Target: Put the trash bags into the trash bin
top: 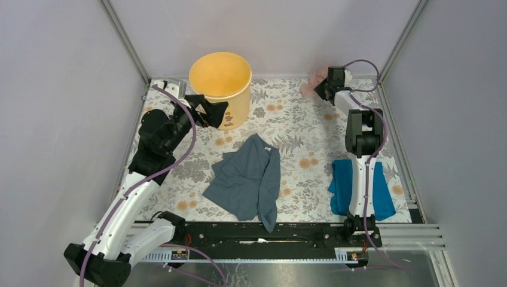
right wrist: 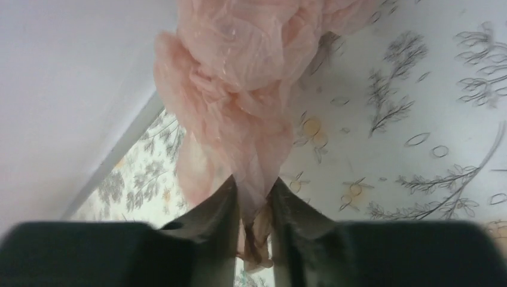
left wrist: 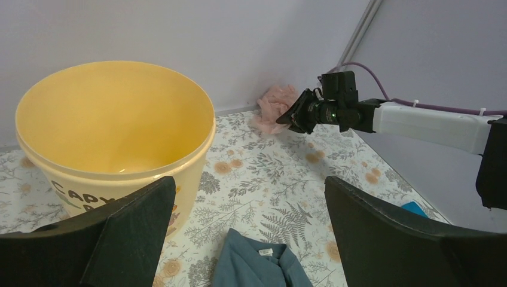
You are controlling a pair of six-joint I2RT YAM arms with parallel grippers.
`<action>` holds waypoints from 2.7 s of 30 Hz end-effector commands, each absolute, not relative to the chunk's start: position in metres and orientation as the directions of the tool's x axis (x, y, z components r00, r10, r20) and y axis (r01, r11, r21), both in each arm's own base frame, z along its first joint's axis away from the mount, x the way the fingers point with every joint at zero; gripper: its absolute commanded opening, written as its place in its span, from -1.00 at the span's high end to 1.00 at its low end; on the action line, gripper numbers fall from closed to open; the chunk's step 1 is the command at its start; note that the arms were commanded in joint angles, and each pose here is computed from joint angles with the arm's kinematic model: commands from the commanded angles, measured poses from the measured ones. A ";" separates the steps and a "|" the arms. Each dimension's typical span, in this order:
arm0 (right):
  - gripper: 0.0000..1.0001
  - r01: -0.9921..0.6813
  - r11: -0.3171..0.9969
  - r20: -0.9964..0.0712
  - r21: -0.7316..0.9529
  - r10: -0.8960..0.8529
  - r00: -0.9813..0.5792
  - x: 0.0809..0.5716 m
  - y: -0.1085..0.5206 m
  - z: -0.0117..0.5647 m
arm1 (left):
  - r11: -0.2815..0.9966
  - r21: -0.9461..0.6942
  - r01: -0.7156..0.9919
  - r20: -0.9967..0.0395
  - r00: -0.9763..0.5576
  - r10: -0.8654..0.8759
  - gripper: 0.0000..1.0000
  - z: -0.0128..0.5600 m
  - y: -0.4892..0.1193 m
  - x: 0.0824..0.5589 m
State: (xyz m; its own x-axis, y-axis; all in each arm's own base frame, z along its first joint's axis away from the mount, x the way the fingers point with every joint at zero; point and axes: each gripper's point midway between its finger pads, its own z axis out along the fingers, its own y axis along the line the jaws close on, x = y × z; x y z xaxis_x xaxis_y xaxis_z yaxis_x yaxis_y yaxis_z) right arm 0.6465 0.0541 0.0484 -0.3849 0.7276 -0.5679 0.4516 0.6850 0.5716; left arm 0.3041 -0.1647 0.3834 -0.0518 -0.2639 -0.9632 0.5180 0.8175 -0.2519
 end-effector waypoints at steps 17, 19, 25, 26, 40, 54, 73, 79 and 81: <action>1.00 -0.139 0.635 -0.498 0.760 0.433 -0.751 0.346 0.149 0.175 | 0.629 -0.359 0.690 -0.929 -0.200 -0.311 -0.98 0.372 -0.227 0.294; 1.00 -0.130 0.575 -0.455 0.807 0.469 -0.757 0.327 0.155 0.183 | 0.571 -0.357 0.739 -0.931 -0.234 -0.279 -0.98 0.363 -0.249 0.284; 1.00 -0.103 0.487 -0.367 0.868 0.487 -0.792 0.292 0.165 0.203 | 0.392 -0.280 0.876 -0.955 -0.295 -0.021 -0.98 0.320 -0.325 0.235; 0.98 -0.106 0.486 -0.367 0.868 0.482 -0.796 0.288 0.167 0.206 | 0.389 -0.265 0.882 -0.954 -0.300 0.030 -0.98 0.309 -0.334 0.229; 0.91 -0.096 0.458 -0.290 0.884 0.376 -0.880 0.244 0.210 0.194 | 0.608 0.030 0.793 -0.945 -0.177 0.276 -0.97 0.253 -0.361 0.211; 0.87 -0.117 0.430 -0.272 0.895 0.320 -0.908 0.244 0.233 0.193 | 0.655 0.193 0.731 -0.874 -0.175 0.453 -0.53 0.216 -0.371 0.219; -0.92 -0.188 0.815 -0.662 0.548 0.285 -0.693 0.259 0.158 0.177 | 0.724 0.079 0.685 -0.967 -0.125 0.224 1.00 0.268 -0.347 0.217; -0.95 -0.353 0.745 -0.700 0.566 0.208 -0.683 0.252 0.178 0.170 | 0.729 0.012 0.685 -0.988 -0.103 0.113 1.00 0.295 -0.335 0.212; -0.95 -0.464 0.651 -0.728 0.601 0.205 -0.654 0.245 0.195 0.178 | 0.732 0.002 0.682 -0.990 -0.104 0.099 1.00 0.297 -0.331 0.211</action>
